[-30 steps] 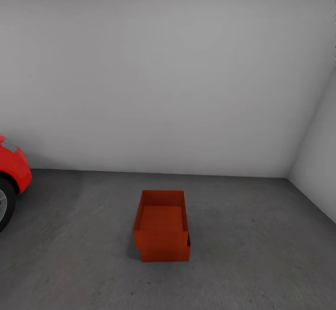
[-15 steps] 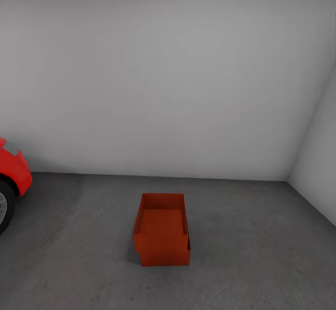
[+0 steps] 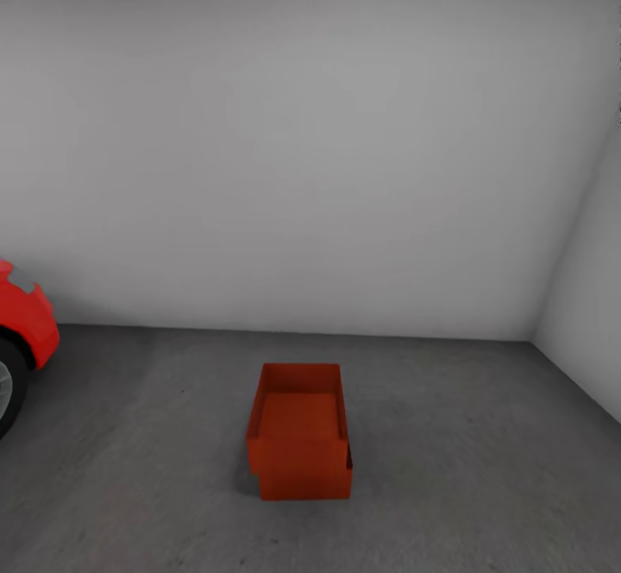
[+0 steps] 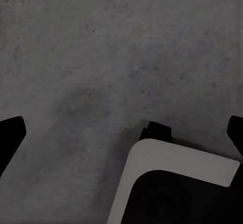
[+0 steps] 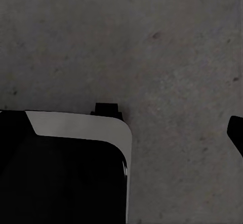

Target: Move the two storage containers from the living room to the garage. In the garage, place one container on the floor and stack the other container on top of it (either order is fine).

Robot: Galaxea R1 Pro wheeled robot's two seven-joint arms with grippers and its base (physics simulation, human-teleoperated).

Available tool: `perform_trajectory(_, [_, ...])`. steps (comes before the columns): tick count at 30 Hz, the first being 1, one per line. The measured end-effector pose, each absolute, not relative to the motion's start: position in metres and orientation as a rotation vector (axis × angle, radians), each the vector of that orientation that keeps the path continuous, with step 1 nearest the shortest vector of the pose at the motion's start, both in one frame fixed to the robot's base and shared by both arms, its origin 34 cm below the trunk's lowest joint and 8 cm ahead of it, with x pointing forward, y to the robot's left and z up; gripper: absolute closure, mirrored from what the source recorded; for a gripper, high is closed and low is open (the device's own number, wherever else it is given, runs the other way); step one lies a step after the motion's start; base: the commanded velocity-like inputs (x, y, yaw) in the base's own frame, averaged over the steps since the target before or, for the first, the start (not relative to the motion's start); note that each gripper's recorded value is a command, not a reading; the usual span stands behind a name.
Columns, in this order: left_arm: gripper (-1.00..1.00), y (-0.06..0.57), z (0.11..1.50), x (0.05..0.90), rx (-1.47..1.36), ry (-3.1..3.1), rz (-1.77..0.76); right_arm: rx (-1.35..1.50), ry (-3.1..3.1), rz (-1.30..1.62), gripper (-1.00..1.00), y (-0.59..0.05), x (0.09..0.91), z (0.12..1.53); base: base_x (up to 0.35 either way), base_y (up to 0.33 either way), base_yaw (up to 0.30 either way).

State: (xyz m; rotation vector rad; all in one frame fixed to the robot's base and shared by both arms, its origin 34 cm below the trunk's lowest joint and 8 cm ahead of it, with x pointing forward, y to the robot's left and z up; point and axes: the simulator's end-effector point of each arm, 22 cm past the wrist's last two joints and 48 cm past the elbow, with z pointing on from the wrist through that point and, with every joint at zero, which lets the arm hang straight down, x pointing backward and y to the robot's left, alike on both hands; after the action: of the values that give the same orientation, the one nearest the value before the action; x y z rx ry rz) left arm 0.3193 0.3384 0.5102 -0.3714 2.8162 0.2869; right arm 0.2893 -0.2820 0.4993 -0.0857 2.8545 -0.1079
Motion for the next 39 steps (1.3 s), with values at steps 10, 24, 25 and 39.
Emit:
perform_trajectory(10, [-1.00, 0.339, 0.513, 0.325, -0.372, 2.800, 0.283, -0.084, 2.852, -0.114, -1.00, -0.285, 0.285, 0.500, 0.000, 0.000, 0.000])
perform_trajectory(24, [-1.00, 0.339, 0.517, 0.332, -0.392, 2.776, 0.278, -0.139, 2.874, -0.173, -1.00, -0.318, 0.255, 0.499, 0.000, 0.000, 0.000])
perform_trajectory(25, [-1.00, 0.339, 0.518, 0.333, -0.394, 2.775, 0.278, -0.159, 2.870, -0.174, -1.00, -0.318, 0.256, 0.499, 0.000, 0.000, 0.000])
perform_trajectory(39, [-1.00, 0.338, 0.522, 0.342, -0.380, 2.753, 0.270, -0.181, 2.843, -0.179, -1.00, -0.320, 0.265, 0.502, 0.000, 0.000, 0.000])
